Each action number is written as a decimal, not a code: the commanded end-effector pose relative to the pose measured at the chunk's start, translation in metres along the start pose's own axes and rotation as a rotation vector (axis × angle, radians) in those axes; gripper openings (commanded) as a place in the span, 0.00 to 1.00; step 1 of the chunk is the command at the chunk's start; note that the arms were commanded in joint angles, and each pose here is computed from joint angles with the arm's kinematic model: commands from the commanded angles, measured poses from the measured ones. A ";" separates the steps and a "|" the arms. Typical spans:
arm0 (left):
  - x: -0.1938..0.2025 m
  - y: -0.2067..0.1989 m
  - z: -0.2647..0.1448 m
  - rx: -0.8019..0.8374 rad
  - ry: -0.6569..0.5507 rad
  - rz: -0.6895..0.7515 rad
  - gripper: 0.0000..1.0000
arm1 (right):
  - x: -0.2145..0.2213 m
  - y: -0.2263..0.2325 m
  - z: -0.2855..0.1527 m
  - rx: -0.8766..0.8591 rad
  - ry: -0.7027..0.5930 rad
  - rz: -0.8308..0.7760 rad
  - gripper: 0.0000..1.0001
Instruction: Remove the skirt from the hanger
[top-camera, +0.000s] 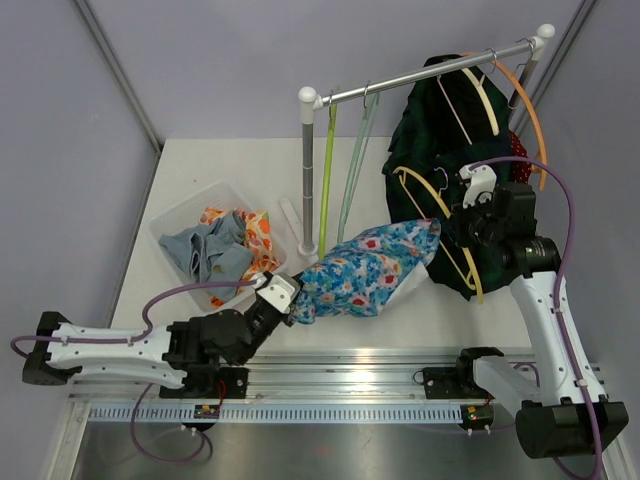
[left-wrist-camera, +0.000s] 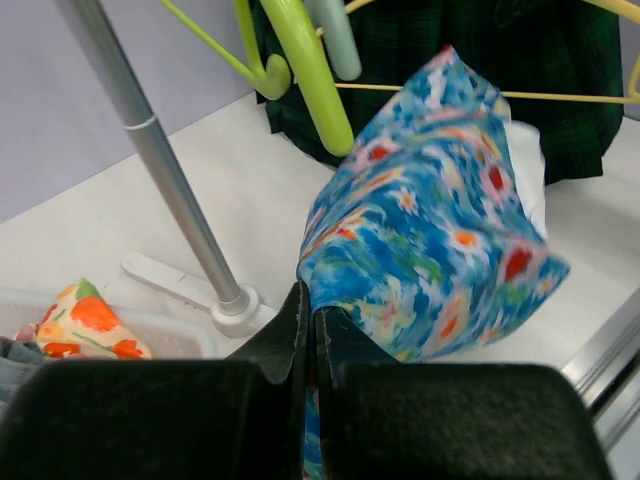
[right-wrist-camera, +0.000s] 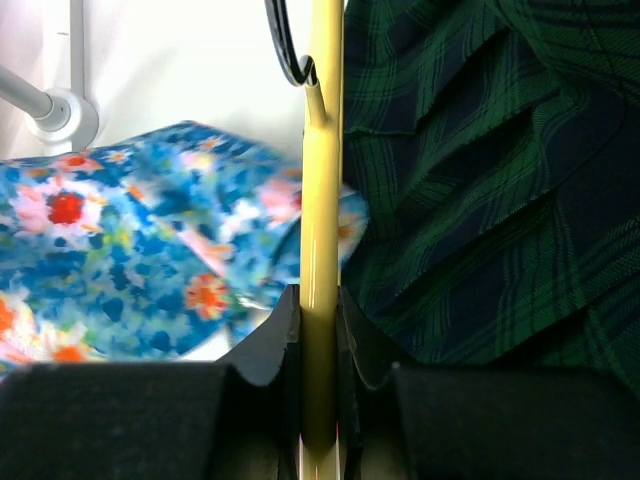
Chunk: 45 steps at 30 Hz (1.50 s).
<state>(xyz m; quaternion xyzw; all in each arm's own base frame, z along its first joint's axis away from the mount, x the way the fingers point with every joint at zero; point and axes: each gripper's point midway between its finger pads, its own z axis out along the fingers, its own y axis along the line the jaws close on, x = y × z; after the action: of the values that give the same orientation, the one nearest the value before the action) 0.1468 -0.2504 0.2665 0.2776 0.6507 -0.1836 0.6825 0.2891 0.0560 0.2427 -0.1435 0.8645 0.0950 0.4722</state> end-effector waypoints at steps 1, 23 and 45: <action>0.001 0.017 -0.004 -0.057 -0.006 0.007 0.00 | -0.033 0.002 -0.005 -0.028 -0.115 -0.082 0.00; 0.016 -0.034 0.012 0.197 0.052 -0.140 0.99 | -0.151 0.012 -0.065 -0.037 -0.280 -0.057 0.00; 0.029 -0.004 -0.025 0.199 0.136 -0.122 0.99 | -0.233 0.040 -0.031 0.016 -0.360 -0.132 0.00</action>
<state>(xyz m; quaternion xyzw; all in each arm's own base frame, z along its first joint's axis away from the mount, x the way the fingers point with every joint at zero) 0.1296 -0.2343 0.2271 0.3192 0.6948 -0.2539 0.5924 0.3675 0.1235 0.4069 -0.1910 0.8000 0.0941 0.5609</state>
